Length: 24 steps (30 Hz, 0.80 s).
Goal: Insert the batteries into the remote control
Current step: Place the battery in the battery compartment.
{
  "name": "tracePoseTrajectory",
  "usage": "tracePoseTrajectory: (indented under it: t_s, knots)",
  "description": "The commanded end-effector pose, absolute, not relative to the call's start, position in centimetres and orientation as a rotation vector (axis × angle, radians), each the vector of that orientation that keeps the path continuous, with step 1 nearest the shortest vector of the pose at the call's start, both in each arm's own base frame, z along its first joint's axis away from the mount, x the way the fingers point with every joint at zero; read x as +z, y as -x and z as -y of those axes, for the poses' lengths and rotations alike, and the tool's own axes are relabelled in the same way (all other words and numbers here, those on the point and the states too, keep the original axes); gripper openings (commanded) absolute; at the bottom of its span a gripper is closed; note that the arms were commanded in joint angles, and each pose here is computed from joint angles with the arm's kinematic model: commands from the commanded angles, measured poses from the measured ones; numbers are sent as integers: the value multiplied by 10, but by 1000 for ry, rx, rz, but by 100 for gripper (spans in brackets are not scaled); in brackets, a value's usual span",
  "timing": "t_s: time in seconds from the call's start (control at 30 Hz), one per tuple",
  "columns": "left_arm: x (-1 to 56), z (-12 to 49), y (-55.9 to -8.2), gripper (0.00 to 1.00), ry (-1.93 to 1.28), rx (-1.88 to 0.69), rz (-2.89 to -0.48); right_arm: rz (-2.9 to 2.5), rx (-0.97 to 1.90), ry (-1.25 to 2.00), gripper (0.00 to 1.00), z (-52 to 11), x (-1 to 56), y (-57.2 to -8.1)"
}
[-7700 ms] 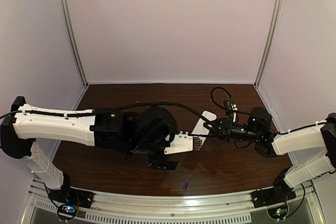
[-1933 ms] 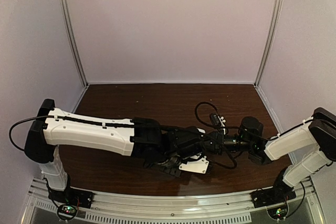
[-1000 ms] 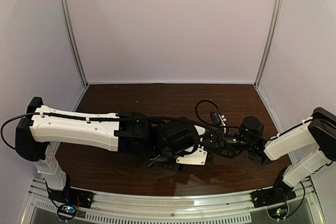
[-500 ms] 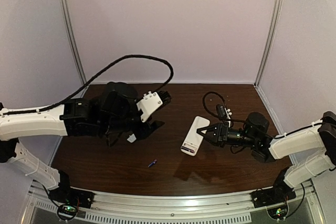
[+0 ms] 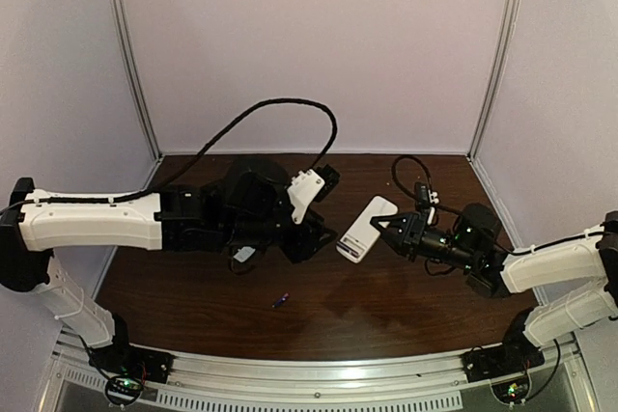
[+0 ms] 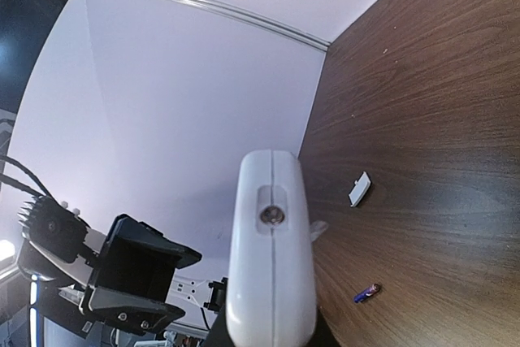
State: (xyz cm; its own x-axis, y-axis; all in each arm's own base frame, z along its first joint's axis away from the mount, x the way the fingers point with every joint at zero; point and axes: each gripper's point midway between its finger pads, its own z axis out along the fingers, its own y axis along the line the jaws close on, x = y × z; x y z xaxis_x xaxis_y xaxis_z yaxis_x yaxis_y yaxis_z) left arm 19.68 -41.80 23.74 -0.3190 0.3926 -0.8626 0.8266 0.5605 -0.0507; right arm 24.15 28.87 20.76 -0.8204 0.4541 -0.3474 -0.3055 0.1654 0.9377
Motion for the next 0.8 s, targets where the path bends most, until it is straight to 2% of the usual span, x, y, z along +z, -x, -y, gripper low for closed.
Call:
tracePoseTrajectory:
  t_s: [0.0,0.27,0.77]
  knots:
    - [264,437,-195,38,-935,-776,-1923,-1801,1708,-227,0,-278,220,-248]
    - [251,450,-199,25,-938,-805,-2008,-1816,1702,-270,0,-273,219,-247]
    - [236,453,-205,19,-952,-739,-2044,-1815,1703,-282,0,-270,220,-246]
